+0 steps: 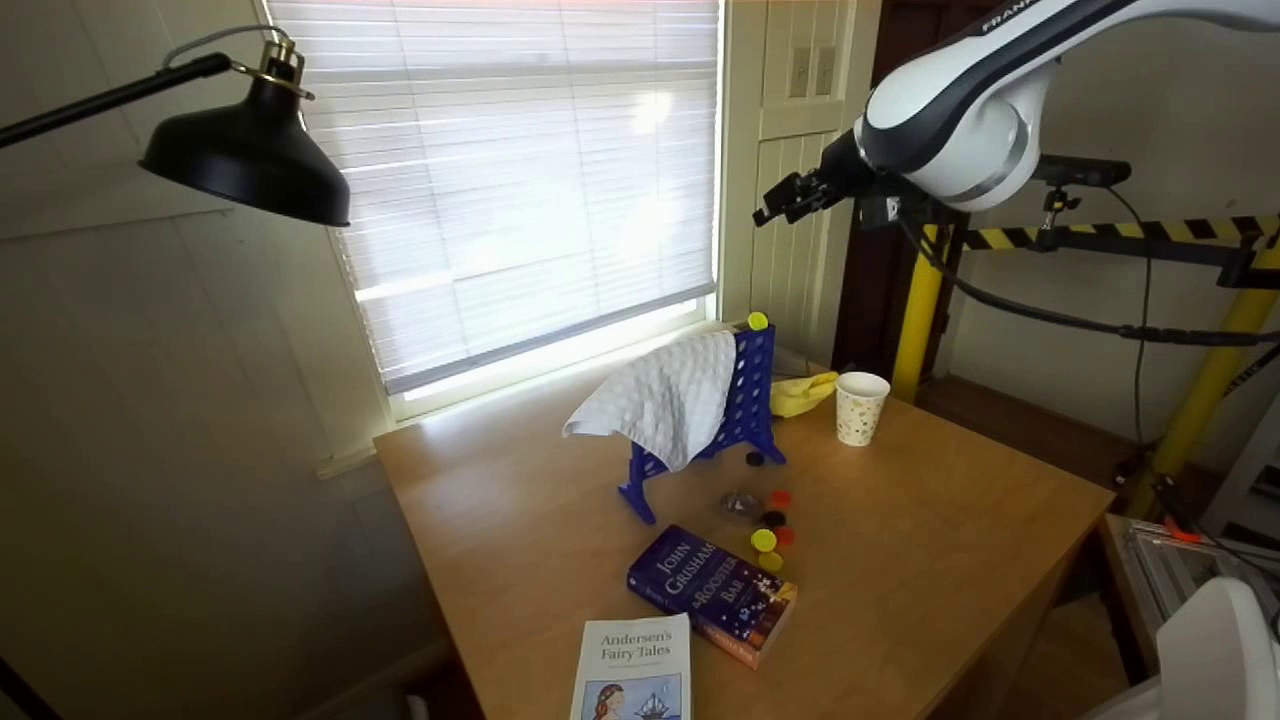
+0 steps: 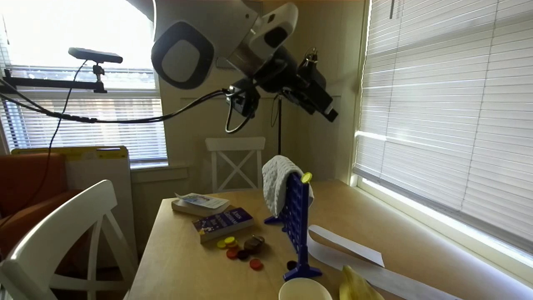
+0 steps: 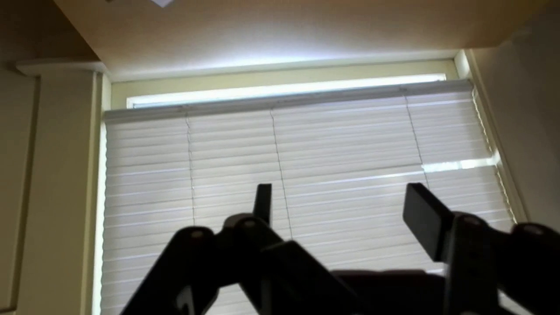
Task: Put one yellow ring inside the last line of the blue object
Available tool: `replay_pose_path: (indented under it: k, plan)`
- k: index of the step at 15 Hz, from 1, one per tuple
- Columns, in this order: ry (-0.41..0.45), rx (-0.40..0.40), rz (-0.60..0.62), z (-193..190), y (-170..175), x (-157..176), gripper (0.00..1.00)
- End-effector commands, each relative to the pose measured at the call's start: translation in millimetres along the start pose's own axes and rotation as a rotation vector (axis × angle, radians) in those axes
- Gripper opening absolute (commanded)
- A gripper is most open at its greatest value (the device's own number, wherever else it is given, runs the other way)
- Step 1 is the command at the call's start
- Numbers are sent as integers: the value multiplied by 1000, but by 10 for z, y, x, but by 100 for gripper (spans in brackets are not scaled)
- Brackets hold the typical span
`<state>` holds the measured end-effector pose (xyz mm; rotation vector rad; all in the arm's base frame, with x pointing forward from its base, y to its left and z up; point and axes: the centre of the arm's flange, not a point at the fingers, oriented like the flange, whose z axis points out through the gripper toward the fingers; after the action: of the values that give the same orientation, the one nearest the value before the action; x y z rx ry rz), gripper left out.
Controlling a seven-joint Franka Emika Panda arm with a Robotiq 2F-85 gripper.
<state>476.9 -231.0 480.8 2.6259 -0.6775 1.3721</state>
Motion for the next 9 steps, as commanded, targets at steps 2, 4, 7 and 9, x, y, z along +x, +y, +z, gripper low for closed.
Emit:
replay_pose_path:
  k: [2, 4, 7, 9]
  plan:
    - [-265, -37, -25, 15, -64, 755, 40]
    - [-382, -38, -29, 41, -40, 790, 26]
    - [-515, -48, -17, 22, -372, 942, 5]
    - [-571, -48, 1, 68, -687, 1084, 0]
